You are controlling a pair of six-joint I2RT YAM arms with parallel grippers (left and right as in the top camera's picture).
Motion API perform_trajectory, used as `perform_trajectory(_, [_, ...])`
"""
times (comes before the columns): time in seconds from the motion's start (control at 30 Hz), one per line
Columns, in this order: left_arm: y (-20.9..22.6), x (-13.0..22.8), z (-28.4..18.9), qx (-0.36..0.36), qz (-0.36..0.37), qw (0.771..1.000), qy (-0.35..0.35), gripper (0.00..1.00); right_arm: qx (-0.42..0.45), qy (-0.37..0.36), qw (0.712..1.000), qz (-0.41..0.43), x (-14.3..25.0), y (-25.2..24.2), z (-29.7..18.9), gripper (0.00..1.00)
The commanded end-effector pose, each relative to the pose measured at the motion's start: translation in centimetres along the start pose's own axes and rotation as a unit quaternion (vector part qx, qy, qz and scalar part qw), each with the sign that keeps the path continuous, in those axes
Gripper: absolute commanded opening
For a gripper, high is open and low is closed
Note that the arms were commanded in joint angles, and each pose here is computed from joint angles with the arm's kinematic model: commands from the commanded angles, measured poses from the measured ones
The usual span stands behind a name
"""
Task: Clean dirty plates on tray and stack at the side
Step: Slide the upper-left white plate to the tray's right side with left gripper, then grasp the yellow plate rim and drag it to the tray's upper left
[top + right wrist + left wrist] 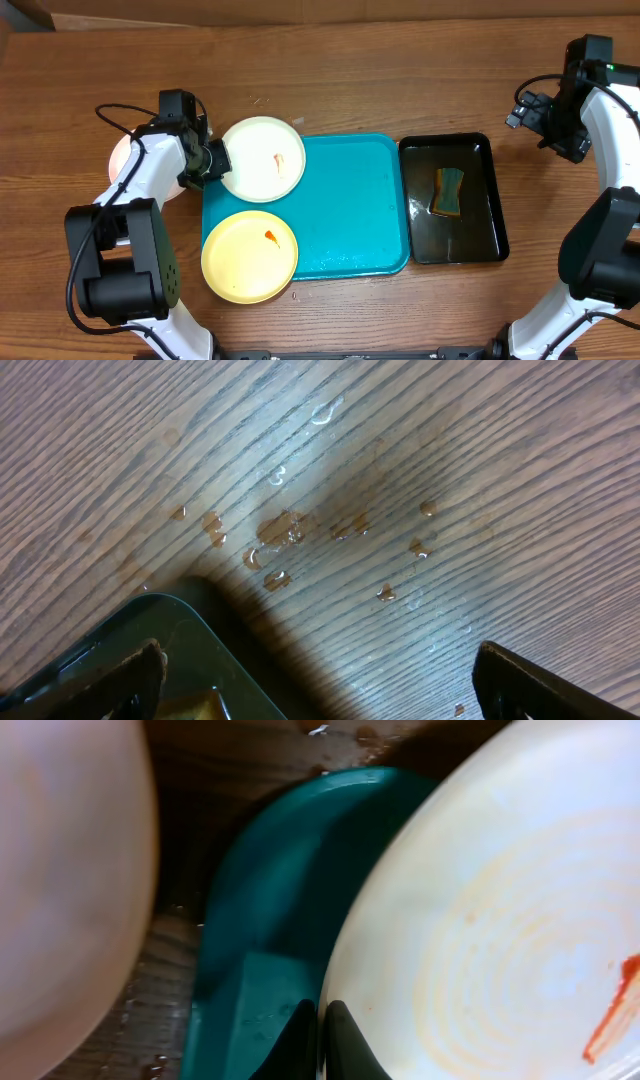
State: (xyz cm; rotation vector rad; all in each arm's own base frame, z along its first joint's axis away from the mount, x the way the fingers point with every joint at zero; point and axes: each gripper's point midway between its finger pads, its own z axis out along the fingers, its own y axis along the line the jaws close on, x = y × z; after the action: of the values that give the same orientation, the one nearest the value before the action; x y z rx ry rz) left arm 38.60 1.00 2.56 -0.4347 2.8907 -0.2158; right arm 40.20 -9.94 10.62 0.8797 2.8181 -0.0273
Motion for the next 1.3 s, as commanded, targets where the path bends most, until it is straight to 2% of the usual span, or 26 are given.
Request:
perform_trajectory(0.0, [-2.7,1.1,0.2,0.073,0.001,0.997,0.024,0.04,-0.001,-0.012,1.0,0.004,-0.6,0.0,-0.5,1.0])
perform_trajectory(0.2, [-6.9,2.6,-0.8,0.183,0.006,0.981,0.06,0.04,-0.001,-0.012,1.0,0.004,-0.6,0.0,-0.5,1.0])
perform_trajectory(0.63, [-13.9,9.2,-0.1,0.17,0.116,0.971,0.125,0.04,-0.001,-0.012,1.0,0.004,-0.6,0.0,-0.5,1.0])
perform_trajectory(0.67, [-14.3,9.7,0.0,0.158,0.127,0.971,0.126,0.06,-0.001,-0.012,1.0,0.004,-0.6,0.0,-0.5,1.0])
perform_trajectory(0.77, [-15.0,10.3,0.1,0.151,0.14,0.97,0.127,0.27,-0.001,-0.012,1.0,0.004,-0.6,0.0,-0.5,1.0])
perform_trajectory(0.83, [-15.1,10.3,-0.3,0.15,0.139,0.97,0.132,0.3,-0.001,-0.012,1.0,0.004,-0.6,0.0,-0.5,1.0])
perform_trajectory(1.0, [-14.4,9.3,-2.8,0.128,0.126,0.973,0.143,0.28,-0.001,-0.012,1.0,0.004,-0.6,0.0,-0.5,1.0])
perform_trajectory(1.07, [-13.6,9.0,-3.9,0.107,0.122,0.976,0.143,0.23,-0.001,-0.012,1.0,0.004,-0.6,0.0,-0.5,1.0])
perform_trajectory(1.27, [-9.0,8.8,-8.1,0.002,0.055,0.992,0.114,0.11,-0.001,-0.012,1.0,0.004,-0.6,0.0,-0.5,1.0])
